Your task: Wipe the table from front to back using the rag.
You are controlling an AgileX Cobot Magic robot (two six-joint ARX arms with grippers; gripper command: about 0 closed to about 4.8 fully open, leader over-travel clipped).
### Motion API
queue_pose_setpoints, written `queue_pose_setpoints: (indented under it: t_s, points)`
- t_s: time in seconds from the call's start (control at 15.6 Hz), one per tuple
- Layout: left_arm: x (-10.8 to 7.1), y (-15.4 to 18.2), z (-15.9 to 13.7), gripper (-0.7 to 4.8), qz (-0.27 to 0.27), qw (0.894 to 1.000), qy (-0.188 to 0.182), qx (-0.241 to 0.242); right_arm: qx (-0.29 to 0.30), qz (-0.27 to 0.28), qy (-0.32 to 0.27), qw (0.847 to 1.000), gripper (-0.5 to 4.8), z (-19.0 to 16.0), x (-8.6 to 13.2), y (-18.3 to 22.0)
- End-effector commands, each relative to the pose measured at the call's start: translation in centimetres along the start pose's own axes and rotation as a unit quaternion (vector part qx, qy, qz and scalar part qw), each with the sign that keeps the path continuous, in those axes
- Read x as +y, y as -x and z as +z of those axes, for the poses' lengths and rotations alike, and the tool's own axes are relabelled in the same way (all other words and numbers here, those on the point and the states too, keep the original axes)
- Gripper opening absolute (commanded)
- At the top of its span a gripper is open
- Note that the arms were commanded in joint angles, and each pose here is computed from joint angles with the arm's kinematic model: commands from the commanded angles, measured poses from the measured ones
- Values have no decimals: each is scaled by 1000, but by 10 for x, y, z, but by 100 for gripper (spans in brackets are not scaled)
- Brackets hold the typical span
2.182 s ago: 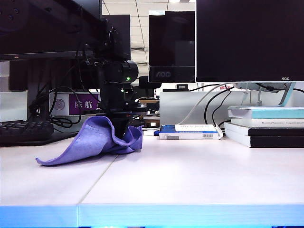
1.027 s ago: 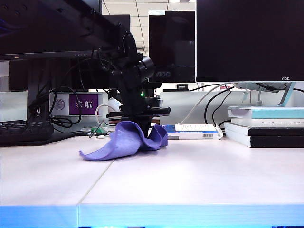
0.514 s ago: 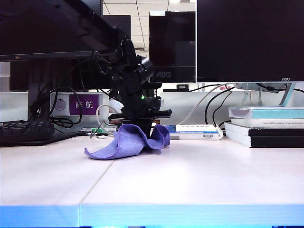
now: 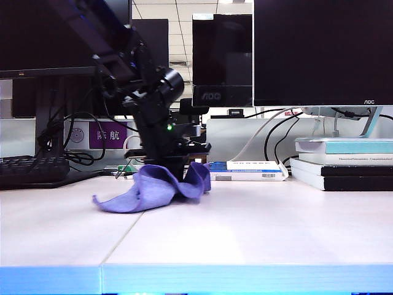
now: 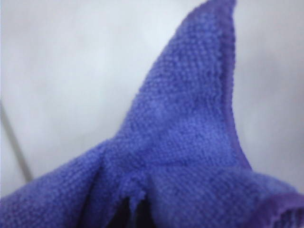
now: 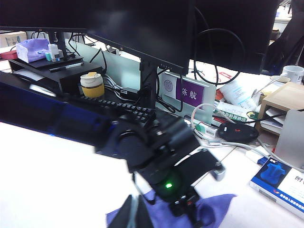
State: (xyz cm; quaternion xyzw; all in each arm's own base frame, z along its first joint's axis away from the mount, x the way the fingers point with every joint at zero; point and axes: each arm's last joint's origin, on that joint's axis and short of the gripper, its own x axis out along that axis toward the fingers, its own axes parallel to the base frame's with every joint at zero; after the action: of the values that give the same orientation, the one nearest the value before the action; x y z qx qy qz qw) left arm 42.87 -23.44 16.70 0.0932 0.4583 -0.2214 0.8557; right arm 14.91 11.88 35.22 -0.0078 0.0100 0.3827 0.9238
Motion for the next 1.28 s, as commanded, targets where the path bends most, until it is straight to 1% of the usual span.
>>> queue_pose_setpoints:
  t_s: [0.06, 0.45, 0.64, 0.77, 1.03, 1.09, 1.28]
  points:
    - [0, 2, -40, -6, -18, 998, 5, 64, -13, 2, 3, 1000, -1, 4, 0, 1]
    - [-3, 40, -87, -6, -32, 997, 5, 69, -12, 2, 3, 1000, -1, 4, 0, 1]
    - [-9, 54, -112, -6, -34, 998, 6, 48, -12, 2, 3, 1000, -1, 4, 0, 1]
    - [-16, 59, -127, -6, -28, 998, -3, 61, -11, 2, 3, 1000, -1, 4, 0, 1]
    - [-32, 73, -161, -6, -37, 995, -17, 86, -11, 2, 3, 1000, -1, 3, 0, 1]
    - [-33, 78, -167, -6, -28, 995, -16, 97, -9, 2, 3, 1000, -1, 3, 0, 1]
    - [-33, 87, -171, -6, -30, 995, -15, 97, -8, 2, 2, 1000, -1, 3, 0, 1]
